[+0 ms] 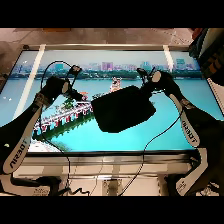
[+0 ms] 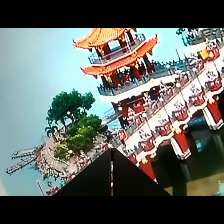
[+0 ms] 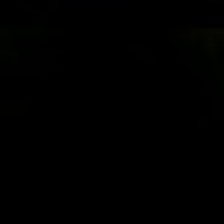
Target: Fold the clothes and pants, and hang the long-sleeved shirts on hangers.
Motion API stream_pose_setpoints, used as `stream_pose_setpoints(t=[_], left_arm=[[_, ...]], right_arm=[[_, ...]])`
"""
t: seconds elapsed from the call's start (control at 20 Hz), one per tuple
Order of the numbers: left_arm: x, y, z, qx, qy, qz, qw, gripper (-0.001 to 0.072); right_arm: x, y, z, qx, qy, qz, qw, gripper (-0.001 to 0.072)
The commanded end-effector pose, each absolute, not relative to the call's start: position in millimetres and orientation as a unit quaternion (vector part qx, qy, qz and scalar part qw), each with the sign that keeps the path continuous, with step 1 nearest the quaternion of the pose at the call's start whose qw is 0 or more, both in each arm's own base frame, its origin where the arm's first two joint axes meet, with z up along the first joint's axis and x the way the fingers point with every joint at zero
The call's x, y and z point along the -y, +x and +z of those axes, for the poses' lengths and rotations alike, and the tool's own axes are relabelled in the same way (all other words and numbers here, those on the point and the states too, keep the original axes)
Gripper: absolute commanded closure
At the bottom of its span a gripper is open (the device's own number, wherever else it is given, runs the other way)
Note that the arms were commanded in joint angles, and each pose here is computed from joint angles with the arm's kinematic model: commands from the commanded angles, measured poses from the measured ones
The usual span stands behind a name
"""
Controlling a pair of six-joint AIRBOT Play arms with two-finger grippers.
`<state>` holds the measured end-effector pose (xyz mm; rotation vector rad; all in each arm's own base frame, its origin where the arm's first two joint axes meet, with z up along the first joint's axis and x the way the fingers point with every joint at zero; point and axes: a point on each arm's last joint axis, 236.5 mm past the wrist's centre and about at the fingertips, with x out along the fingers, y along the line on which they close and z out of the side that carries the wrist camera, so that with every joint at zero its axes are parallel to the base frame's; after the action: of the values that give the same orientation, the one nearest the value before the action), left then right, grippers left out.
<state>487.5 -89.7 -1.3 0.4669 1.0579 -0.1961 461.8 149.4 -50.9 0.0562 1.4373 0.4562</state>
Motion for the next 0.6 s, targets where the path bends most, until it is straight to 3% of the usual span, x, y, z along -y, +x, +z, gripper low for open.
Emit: stream_pose_setpoints(t=[0.0,0.1,0.25,0.45,0.55], left_arm=[[87,488,0,-0.499,0.224,-0.089,0.832,0.0690],[87,486,-1,-0.503,0.223,-0.089,0.830,0.0690],[86,484,-2,-0.508,0.223,-0.088,0.827,0.0690],[86,483,-3,-0.509,0.223,-0.088,0.827,0.0690],[86,483,-3,-0.509,0.223,-0.088,0.827,0.0690]], right_arm=[[-85,383,-36,-0.771,-0.032,0.214,0.600,0.0680],[-47,362,-24,-0.802,-0.038,0.186,0.566,0.0680],[1,367,-19,-0.798,-0.030,0.131,0.587,0.0679],[-5,445,-5,-0.658,0.053,0.182,0.729,0.0680],[-35,496,30,-0.549,0.169,0.224,0.787,0.0641]])
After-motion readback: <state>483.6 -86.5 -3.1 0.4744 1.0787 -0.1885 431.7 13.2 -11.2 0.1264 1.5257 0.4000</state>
